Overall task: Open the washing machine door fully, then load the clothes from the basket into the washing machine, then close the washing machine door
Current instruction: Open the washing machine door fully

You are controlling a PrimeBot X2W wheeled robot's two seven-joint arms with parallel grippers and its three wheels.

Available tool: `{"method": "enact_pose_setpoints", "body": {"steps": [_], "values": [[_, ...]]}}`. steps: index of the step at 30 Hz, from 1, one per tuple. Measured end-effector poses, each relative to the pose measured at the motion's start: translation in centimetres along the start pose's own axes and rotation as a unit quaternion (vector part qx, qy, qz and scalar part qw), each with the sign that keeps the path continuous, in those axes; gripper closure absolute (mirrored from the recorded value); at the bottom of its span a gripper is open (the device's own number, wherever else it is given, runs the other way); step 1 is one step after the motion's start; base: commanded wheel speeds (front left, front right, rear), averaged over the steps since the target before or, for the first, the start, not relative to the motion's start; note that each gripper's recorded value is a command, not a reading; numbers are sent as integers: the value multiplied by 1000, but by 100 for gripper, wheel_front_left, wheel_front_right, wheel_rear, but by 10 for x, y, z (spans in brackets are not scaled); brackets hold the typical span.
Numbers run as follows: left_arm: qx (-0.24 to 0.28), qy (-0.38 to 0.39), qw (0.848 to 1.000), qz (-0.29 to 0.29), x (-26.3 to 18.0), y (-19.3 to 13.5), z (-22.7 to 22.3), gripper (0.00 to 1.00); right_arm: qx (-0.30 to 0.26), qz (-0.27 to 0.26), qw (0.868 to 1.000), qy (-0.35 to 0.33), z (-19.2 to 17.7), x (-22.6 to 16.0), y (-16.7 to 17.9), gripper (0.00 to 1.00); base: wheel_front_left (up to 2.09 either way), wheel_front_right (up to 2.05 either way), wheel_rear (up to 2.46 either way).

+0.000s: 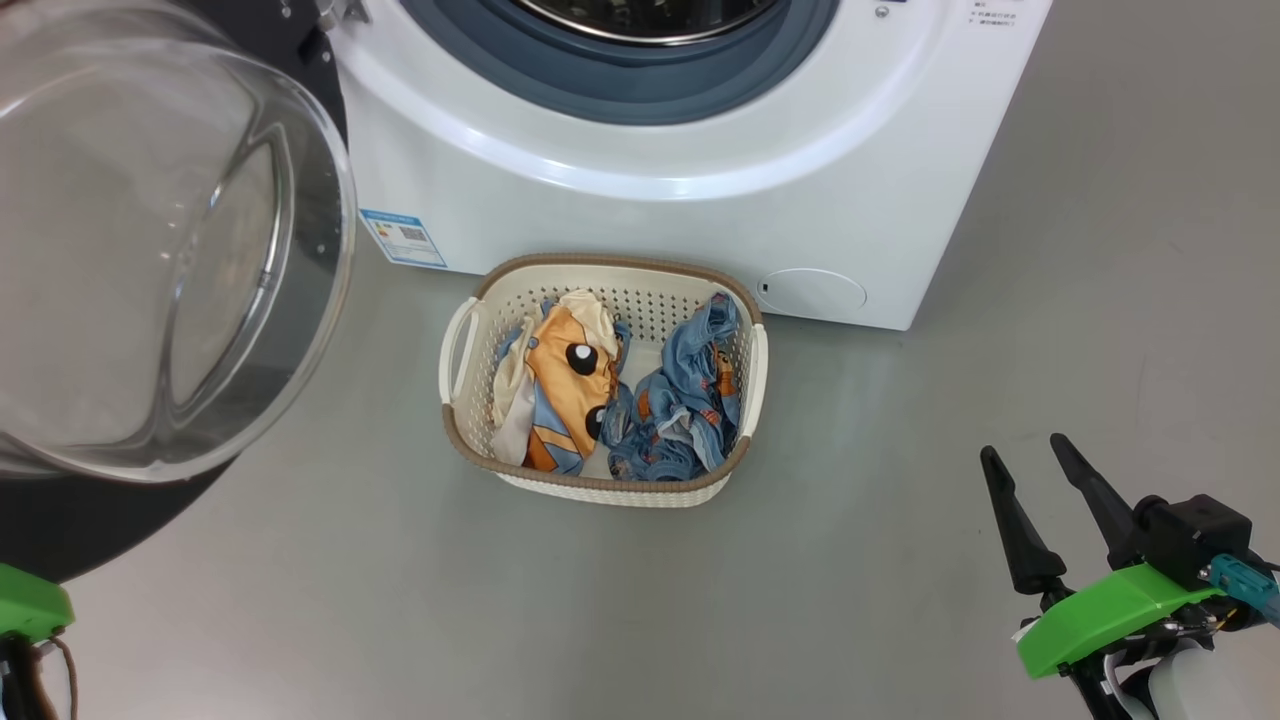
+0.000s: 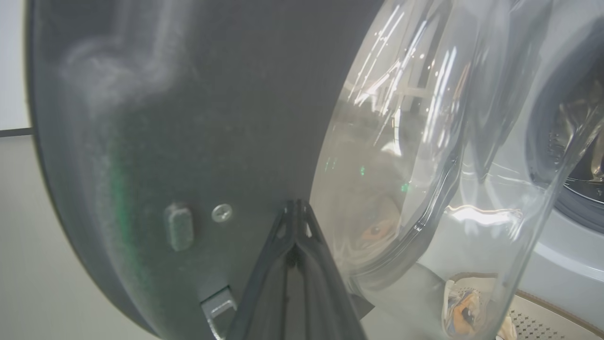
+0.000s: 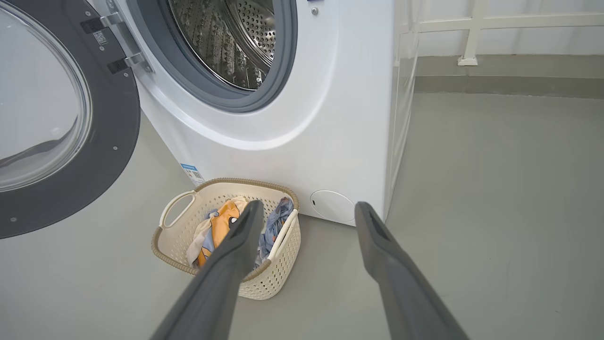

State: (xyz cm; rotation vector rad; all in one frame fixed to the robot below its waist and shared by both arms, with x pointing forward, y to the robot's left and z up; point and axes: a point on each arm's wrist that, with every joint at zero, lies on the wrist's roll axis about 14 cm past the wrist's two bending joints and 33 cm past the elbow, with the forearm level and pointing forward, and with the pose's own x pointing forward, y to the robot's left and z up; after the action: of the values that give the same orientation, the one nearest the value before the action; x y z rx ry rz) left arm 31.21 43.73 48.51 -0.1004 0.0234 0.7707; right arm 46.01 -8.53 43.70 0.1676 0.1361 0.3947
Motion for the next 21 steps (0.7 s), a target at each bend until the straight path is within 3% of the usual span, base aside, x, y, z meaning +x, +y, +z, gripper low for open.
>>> {"method": "enact_pose_setpoints", "body": {"steps": [21], "values": [[1,-23,1000,-5,6,1,13,100,1,-8,1000,-8,7,-5,0,0,0,0,0]]}}
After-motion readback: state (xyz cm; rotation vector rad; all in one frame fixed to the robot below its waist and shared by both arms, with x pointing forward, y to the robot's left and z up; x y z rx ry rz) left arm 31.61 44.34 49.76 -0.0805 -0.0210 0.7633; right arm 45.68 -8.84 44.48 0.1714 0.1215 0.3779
